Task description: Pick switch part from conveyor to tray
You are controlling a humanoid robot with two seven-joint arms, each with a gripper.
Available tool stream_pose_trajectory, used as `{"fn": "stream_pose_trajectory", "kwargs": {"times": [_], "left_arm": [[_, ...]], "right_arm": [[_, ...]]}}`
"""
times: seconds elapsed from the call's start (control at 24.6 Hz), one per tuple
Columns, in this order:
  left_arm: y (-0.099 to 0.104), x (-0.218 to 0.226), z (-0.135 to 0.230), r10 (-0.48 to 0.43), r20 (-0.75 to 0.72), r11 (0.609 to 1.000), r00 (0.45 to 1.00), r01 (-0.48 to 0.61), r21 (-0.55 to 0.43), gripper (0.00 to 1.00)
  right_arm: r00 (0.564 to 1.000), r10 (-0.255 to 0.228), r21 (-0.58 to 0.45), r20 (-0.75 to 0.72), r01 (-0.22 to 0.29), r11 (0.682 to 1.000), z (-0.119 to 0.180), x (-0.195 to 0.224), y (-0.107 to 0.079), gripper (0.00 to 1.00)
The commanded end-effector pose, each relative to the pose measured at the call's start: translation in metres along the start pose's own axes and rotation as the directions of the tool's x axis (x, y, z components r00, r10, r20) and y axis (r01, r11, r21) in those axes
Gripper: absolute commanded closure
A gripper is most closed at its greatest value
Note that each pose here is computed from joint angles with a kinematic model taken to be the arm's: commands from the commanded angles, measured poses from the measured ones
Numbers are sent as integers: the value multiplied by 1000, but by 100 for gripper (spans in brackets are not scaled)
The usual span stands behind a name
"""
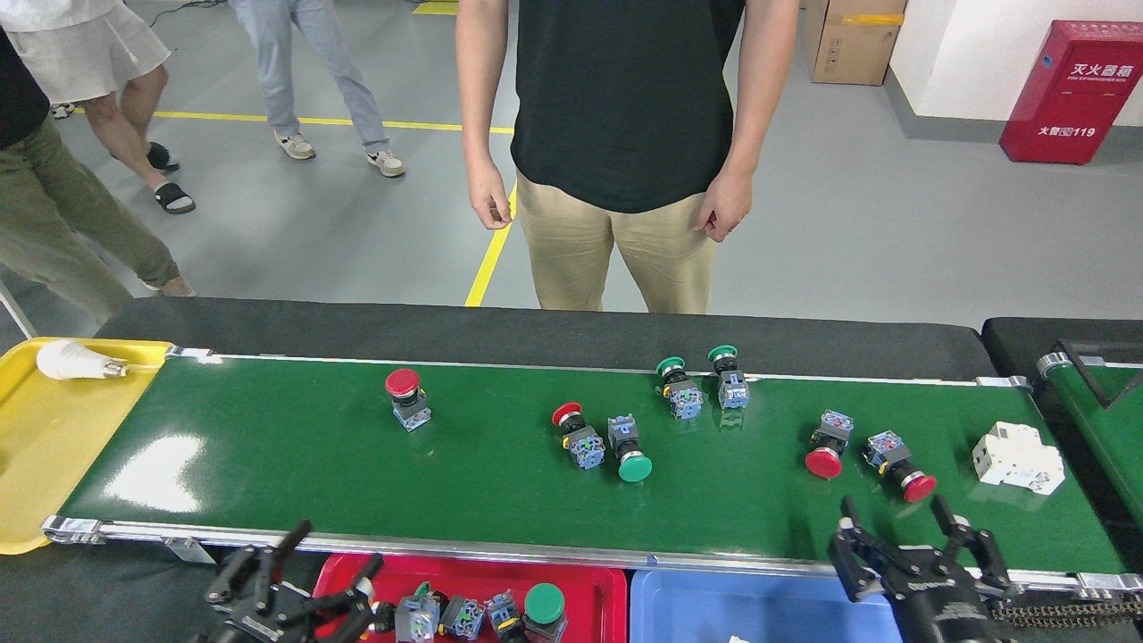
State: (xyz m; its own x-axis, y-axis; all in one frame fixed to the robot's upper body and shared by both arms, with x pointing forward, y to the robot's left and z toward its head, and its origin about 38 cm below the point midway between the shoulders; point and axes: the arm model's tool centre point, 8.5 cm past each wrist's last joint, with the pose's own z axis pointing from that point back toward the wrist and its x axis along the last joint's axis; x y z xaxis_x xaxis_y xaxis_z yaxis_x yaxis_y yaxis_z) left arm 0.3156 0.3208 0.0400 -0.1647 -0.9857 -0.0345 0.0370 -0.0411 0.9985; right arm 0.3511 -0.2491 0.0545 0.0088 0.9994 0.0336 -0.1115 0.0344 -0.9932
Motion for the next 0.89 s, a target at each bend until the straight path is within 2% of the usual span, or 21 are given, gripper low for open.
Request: {"fn": "stream_pose_trajectory", "kwargs": {"times": [0.0,0.12,0.28,0.37,0.45,0.53,0.65,0.73,0.85], "left_arm": [[3,-30,2,-29,-179,996,983,43,75,0],[-7,-59,12,-88,-228,994,970,101,45,0],[-9,-60,5,-94,-202,994,975,102,31,0],[-5,-52,-7,-88,-151,994,985,96,43,0],[0,-42,-29,-73,-66,997,995,74,15,0],[3,-35,-58,-40,18,998,999,41,-41,0],[9,-32,-98,-17,43,998,999,19,-56,0],[10,-32,-124,-9,37,997,999,12,-82,0],[11,-33,-151,-19,-12,993,1000,18,-116,0]], "right_arm": [[999,-2,1,-43,2,1000,-13,11,-4,0],[999,4,30,-40,-3,1000,-27,35,3,0],[999,14,45,-34,-12,999,-40,54,5,0],[999,16,49,-35,-14,999,-48,61,5,0],[999,20,56,-32,-18,998,-56,65,4,0],[1000,17,67,-23,-16,998,-64,71,5,6],[1000,22,73,-8,-22,997,-71,77,5,30],[1000,30,75,6,-31,997,-71,81,5,73],[999,38,88,24,-40,995,-70,85,6,88]]}}
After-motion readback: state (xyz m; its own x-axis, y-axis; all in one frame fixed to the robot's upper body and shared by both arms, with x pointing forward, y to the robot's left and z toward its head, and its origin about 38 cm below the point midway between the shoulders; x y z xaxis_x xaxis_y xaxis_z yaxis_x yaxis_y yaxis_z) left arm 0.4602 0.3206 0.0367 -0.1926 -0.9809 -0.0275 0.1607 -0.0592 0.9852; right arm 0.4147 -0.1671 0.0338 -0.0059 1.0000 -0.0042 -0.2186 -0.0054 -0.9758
